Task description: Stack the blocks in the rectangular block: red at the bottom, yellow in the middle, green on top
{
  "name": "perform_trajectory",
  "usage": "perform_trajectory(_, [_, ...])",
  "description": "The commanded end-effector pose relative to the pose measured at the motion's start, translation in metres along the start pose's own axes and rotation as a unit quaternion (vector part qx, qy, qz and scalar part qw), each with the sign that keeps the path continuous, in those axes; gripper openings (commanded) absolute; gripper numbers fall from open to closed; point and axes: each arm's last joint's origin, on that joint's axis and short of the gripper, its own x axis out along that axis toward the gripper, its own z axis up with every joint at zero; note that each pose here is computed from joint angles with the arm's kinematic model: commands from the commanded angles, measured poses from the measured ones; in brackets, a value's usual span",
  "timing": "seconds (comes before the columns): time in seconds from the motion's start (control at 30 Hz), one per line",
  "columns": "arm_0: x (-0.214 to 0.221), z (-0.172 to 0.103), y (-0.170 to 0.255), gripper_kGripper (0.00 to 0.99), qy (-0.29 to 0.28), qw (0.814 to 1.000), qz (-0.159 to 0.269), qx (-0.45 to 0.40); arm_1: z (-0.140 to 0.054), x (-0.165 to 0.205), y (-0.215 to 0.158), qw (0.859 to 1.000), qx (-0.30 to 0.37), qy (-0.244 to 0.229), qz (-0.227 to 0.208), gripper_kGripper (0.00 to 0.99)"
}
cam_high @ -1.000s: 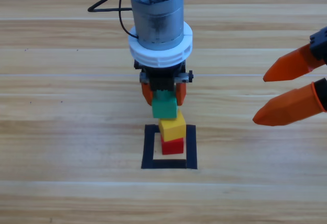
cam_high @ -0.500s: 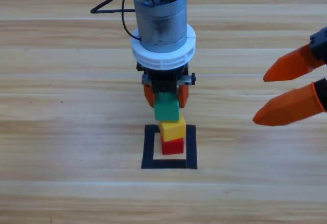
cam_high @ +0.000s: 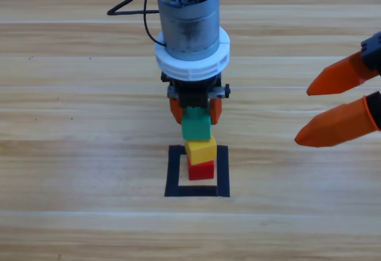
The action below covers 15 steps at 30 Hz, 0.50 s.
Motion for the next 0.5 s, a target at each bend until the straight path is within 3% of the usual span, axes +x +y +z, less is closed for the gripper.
perform_trajectory(0.03, [0.027, -0.0083, -0.0156, 0.018, 0.023, 0.999, 0.02, 0.019, -0.0111, -0.006, -0.0016, 1.0, 0.011, 0.001, -0.007, 0.985])
perform_trajectory(0.5, [0.0276, -0.0109, -0.0145, 0.018, 0.026, 0.999, 0.024, 0.019, -0.0115, -0.0062, -0.0014, 1.0, 0.012, 0.001, -0.007, 0.985])
